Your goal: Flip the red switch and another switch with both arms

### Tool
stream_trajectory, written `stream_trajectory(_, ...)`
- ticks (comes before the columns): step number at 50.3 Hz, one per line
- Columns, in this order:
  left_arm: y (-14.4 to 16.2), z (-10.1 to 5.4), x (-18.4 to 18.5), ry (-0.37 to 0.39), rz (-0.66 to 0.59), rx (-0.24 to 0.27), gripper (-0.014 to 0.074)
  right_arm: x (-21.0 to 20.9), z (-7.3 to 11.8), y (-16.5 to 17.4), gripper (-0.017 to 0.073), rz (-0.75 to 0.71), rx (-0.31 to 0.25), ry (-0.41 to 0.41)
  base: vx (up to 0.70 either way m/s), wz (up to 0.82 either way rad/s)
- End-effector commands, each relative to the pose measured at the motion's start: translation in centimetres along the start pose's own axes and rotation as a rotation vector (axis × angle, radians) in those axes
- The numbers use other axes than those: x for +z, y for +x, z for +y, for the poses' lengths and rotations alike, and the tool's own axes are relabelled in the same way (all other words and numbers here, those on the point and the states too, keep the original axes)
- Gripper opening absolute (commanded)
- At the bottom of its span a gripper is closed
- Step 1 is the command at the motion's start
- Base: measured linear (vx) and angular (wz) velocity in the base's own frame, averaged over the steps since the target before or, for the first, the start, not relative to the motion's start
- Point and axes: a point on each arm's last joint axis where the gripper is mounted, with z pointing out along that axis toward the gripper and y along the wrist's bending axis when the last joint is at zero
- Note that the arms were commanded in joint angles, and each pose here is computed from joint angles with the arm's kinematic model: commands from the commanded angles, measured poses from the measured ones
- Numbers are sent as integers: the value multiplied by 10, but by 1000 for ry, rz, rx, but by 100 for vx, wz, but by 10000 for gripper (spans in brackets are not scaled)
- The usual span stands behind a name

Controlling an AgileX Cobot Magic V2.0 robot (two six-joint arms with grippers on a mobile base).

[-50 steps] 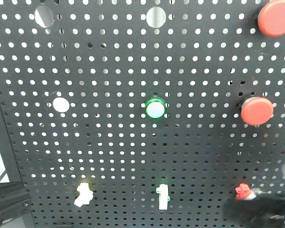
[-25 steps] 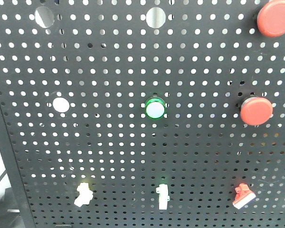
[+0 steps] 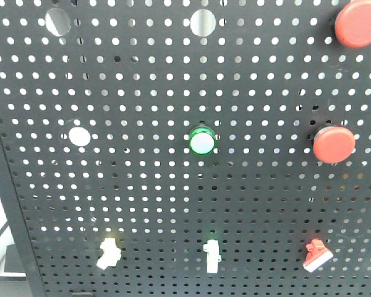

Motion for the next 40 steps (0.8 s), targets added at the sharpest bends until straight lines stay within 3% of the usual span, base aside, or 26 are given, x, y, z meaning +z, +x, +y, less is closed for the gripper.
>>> stream_trajectory(1, -10, 1, -1, -14, -46, -44, 3, -1, -2, -13, -6, -63, 1, 23, 0, 0)
stream_trajectory(22, -10, 1, -1, -8, -41, -39, 3, -1, -2, -12, -6, -61, 1, 21, 0, 0)
stream_trajectory(24, -10, 1, -3, -19, -41, 2, 3, -1, -2, -12, -6, -61, 1, 21, 0, 0)
stream_trajectory(27, -7, 4, -8, -76, -31, 112, 3, -1, -2, -12, -6, -61, 1, 21, 0, 0)
stream_trajectory(29, -3, 6, -12, -117, -25, 143, 3, -1, -2, -12, -6, -61, 1, 21, 0, 0)
stream_trajectory(30, -1, 7, -15, -142, -32, 144, 3, -1, -2, -12, -6, -61, 1, 21, 0, 0)
stream_trajectory(31, 4, 9, -16, -169, -28, 114, 3, -1, -2, -12, -6, -61, 1, 21, 0, 0)
stream_trajectory(32, 5, 9, -19, -186, -36, 128, 3, -1, -2, -12, -6, -61, 1, 21, 0, 0)
stream_trajectory(33, 11, 10, -20, -216, -41, 90, 3, -1, -2, -12, -6, -61, 1, 21, 0, 0)
stream_trajectory(34, 14, 11, -23, -243, -49, 98, 3, -1, -2, -12, -6, -61, 1, 21, 0, 0)
stream_trajectory(37, 33, 15, -27, -309, -57, 26, 3, -1, -2, -12, -6, -61, 1, 21, 0, 0)
stream_trajectory(40, 49, 18, -30, -359, -71, -9, 3, -1, -2, -12, -6, -61, 1, 21, 0, 0)
